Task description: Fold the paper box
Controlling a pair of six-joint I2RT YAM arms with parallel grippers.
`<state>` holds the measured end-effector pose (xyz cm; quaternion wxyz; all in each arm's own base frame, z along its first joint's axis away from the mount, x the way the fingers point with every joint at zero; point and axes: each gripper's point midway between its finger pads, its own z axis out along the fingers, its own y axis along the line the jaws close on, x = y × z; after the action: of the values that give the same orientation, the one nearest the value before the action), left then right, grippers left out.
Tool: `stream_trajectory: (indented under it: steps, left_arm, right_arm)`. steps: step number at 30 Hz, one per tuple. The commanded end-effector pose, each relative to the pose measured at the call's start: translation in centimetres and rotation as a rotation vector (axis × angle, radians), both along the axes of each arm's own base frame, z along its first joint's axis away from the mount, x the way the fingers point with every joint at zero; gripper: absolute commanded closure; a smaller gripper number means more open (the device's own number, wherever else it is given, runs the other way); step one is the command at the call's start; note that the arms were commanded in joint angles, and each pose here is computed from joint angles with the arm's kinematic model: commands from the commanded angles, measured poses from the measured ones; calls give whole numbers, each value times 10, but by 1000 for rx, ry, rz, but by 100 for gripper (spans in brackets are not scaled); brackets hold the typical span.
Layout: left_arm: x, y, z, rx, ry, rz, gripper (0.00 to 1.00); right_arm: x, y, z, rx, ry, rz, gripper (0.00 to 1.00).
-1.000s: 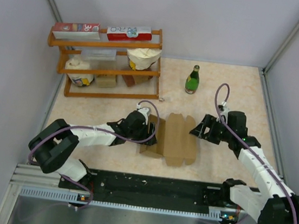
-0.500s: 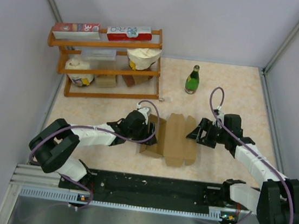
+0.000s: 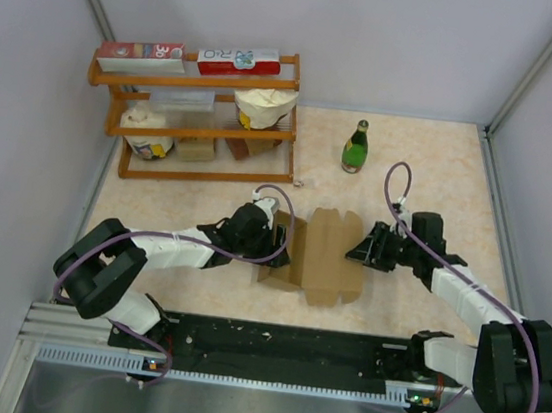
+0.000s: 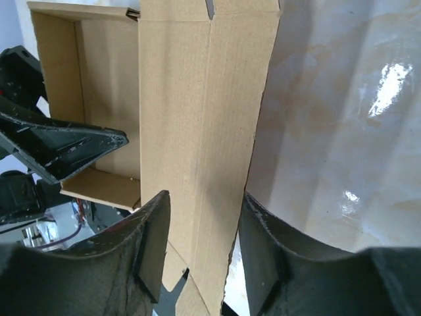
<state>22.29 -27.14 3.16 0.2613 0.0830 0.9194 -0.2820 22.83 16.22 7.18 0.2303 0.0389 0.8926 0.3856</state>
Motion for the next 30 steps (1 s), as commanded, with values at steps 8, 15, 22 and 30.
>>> stream_trajectory:
  steps: [8,15,22,30]
  left_arm:
    - [-25,35,-36,191,126,-10,21]
    - [-11,26,-5,167,75,-8,11]
    - [4,14,37,133,11,-18,1]
    - [16,-4,91,29,-79,-40,1]
  right_arm:
    - [9,6,30,56,-148,47,80]
    - [12,0,42,9,-183,33,91]
    - [12,-5,61,-23,-226,26,95]
    - [15,-27,83,-167,-233,-23,100]
